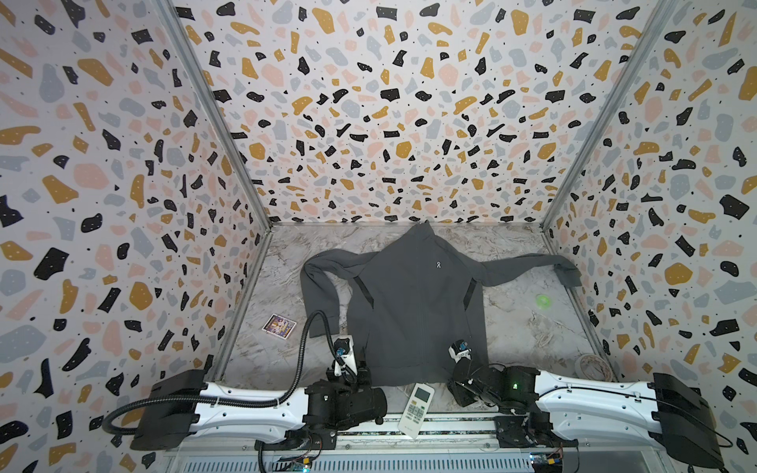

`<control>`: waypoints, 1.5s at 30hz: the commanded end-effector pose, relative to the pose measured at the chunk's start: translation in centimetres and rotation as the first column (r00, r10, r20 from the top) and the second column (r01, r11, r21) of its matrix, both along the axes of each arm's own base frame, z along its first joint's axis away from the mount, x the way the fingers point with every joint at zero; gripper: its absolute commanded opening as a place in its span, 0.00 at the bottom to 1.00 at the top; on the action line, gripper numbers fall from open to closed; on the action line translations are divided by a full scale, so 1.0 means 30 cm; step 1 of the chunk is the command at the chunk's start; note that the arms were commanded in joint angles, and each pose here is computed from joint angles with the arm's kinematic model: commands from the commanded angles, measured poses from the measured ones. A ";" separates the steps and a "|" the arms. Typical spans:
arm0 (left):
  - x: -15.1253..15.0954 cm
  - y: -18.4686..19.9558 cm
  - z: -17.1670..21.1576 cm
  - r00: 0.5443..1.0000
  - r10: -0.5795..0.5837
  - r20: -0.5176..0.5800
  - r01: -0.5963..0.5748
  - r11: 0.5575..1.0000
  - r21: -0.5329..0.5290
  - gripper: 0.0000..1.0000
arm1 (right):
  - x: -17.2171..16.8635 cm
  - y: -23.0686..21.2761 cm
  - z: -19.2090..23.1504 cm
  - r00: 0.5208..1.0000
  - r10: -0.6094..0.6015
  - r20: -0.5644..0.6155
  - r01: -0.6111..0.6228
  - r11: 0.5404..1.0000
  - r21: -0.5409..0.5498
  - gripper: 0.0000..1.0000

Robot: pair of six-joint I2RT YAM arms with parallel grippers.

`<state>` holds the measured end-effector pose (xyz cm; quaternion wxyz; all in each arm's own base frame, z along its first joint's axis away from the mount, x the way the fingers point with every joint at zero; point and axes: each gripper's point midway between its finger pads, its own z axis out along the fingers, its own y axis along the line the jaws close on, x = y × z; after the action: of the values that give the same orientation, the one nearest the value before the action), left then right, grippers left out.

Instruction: Zip up the jacket

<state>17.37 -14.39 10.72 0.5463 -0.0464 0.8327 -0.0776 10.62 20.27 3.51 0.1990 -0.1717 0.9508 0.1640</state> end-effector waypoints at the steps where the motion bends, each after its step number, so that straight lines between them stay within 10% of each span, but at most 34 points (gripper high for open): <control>1: -0.008 0.037 0.053 0.997 0.062 -0.039 -0.064 0.995 -0.072 0.45 | -0.016 0.012 0.078 0.999 -0.021 -0.027 0.023 0.997 0.071 0.53; 8: 0.000 -0.029 0.187 1.000 -0.021 0.004 0.021 0.992 -0.121 0.36 | 0.101 0.017 0.307 0.990 -0.143 0.008 0.127 0.900 0.418 0.49; 14: 0.105 -0.104 0.164 0.995 -0.065 -0.074 0.046 0.970 -0.237 0.34 | 0.283 -0.077 0.256 0.965 -0.262 -0.017 0.237 0.840 0.488 0.21; 28: 0.400 -0.286 -0.048 0.940 -0.211 -0.268 0.110 0.931 -0.348 0.15 | 0.438 -0.154 0.018 0.933 -0.358 -0.034 0.347 0.872 0.345 0.00; 45: 0.565 -0.059 -0.427 0.884 -0.073 -0.461 -0.131 0.909 -0.396 0.00 | 0.579 -0.376 -0.034 0.852 -0.522 -0.041 0.498 0.785 0.367 0.00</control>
<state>36.55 -17.95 1.93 0.3597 -0.1849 0.8729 -0.2729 26.83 9.14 2.07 0.2862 0.1422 0.9060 0.2774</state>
